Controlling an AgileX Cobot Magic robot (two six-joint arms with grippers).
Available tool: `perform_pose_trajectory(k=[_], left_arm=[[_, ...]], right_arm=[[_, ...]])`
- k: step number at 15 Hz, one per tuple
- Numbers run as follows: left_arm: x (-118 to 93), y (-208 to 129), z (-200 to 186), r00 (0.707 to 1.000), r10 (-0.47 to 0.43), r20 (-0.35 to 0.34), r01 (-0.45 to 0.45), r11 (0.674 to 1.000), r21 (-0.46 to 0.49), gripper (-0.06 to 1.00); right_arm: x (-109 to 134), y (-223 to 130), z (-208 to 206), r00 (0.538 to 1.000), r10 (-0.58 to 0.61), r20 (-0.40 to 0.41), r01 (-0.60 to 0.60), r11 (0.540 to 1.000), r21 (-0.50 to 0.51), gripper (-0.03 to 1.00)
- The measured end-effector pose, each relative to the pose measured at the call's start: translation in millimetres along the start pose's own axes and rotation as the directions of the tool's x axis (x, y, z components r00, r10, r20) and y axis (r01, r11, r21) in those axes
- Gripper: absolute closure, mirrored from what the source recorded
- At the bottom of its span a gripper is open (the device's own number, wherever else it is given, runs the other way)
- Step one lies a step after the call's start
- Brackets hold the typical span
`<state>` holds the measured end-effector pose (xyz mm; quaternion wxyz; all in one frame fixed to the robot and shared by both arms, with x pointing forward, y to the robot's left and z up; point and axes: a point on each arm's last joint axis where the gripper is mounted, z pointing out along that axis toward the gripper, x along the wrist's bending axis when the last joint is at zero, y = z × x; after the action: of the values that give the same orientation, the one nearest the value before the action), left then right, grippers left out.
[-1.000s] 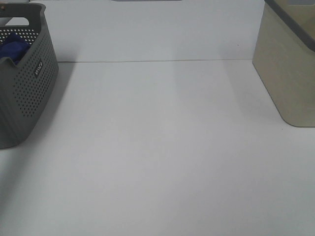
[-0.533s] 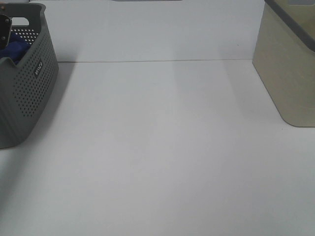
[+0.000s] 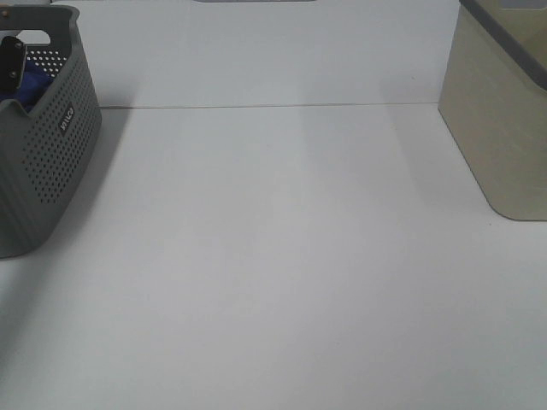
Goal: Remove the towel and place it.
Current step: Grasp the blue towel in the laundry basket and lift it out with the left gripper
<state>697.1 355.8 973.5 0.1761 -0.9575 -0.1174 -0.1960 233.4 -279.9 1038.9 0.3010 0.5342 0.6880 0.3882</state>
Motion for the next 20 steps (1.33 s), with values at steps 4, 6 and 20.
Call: perform_pose_trajectory(k=[4, 6, 20], left_arm=[[-5.3, 2.0, -0.1, 0.998, -0.033, 0.059, 0.034, 0.999, -0.020, 0.60], [-6.4, 3.9, -0.2, 0.995, -0.066, 0.072, 0.069, 0.997, -0.038, 0.62], [10.4, -15.9, -70.0, 0.984, -0.136, -0.118, 0.135, 0.991, -0.022, 0.94]], right_arm=[[0.0, 0.0, 0.0, 1.000, 0.000, 0.000, 0.000, 1.000, 0.000, 0.24], [0.0, 0.0, 0.0, 1.000, 0.000, 0.000, 0.000, 1.000, 0.000, 0.24], [0.0, 0.0, 0.0, 1.000, 0.000, 0.000, 0.000, 1.000, 0.000, 0.24]])
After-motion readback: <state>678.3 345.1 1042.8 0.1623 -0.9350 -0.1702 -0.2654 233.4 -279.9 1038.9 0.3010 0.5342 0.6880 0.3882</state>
